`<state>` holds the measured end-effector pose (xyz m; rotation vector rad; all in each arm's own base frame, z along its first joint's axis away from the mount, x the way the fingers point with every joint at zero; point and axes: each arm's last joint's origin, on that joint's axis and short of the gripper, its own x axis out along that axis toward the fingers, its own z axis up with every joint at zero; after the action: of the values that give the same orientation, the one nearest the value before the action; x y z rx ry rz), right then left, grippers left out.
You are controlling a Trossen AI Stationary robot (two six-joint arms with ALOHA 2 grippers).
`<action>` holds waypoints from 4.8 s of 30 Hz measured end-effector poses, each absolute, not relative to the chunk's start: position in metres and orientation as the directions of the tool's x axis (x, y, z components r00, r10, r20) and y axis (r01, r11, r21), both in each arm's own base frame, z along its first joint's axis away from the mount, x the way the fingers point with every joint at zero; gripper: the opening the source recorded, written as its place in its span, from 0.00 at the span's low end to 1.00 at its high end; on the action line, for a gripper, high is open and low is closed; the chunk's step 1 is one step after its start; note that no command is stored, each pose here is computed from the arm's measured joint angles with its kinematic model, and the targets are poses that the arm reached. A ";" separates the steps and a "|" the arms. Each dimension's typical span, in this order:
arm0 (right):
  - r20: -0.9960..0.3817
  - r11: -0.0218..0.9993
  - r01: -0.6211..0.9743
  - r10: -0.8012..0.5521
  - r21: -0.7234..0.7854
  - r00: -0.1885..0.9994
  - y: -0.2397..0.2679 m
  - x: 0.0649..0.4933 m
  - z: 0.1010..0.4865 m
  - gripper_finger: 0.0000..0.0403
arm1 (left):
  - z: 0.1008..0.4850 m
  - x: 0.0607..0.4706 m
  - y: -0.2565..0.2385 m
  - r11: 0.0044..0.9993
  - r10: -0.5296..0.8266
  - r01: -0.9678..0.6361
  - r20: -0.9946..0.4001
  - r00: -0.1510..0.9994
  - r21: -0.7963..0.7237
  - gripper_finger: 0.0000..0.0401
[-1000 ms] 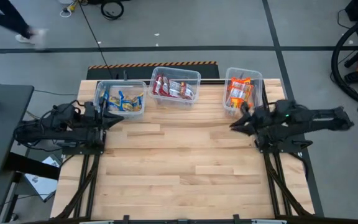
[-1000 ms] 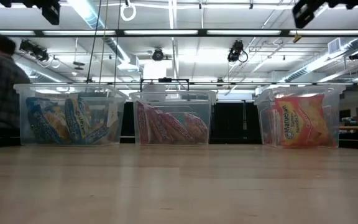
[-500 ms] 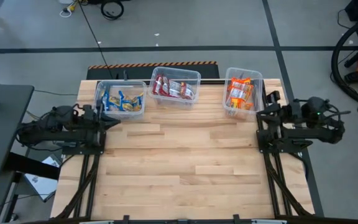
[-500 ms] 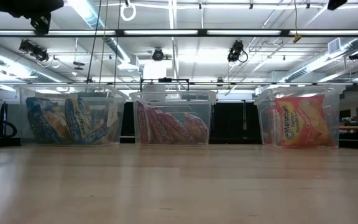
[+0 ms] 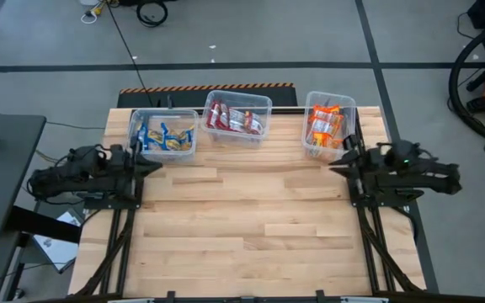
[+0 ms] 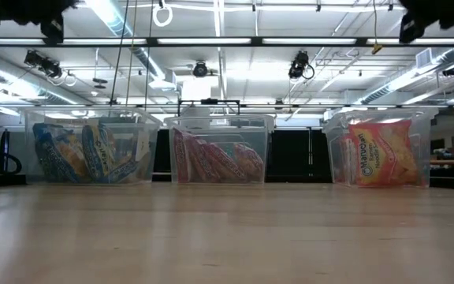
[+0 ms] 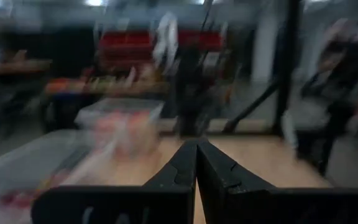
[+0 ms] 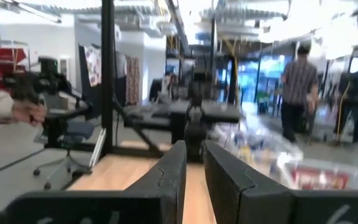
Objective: Sort Maruchan noodles
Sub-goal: Return to Home Position
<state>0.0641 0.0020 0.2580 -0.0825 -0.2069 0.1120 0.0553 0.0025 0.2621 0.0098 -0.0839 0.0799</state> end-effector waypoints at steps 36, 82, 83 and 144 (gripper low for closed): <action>0.206 0.997 -0.068 0.076 -0.044 0.976 -0.001 0.096 0.185 0.16 | 0.171 0.099 -0.001 0.995 -0.040 0.044 0.050 0.998 -0.091 0.03; 0.206 0.997 -0.069 0.077 -0.045 0.975 -0.001 0.096 0.186 0.16 | 0.171 0.099 -0.001 0.995 -0.038 0.043 0.050 0.998 -0.091 0.03; 0.206 0.997 -0.069 0.077 -0.045 0.975 -0.001 0.096 0.186 0.16 | 0.171 0.099 -0.001 0.995 -0.038 0.043 0.050 0.998 -0.091 0.03; 0.207 0.997 -0.069 0.077 -0.045 0.975 -0.001 0.096 0.186 0.16 | 0.171 0.099 -0.001 0.995 -0.038 0.043 0.050 0.998 -0.092 0.03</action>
<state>0.0958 -0.0005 0.1856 -0.0373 -0.2098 0.0738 0.0991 -0.0006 0.1707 -0.0927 -0.0483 -0.0405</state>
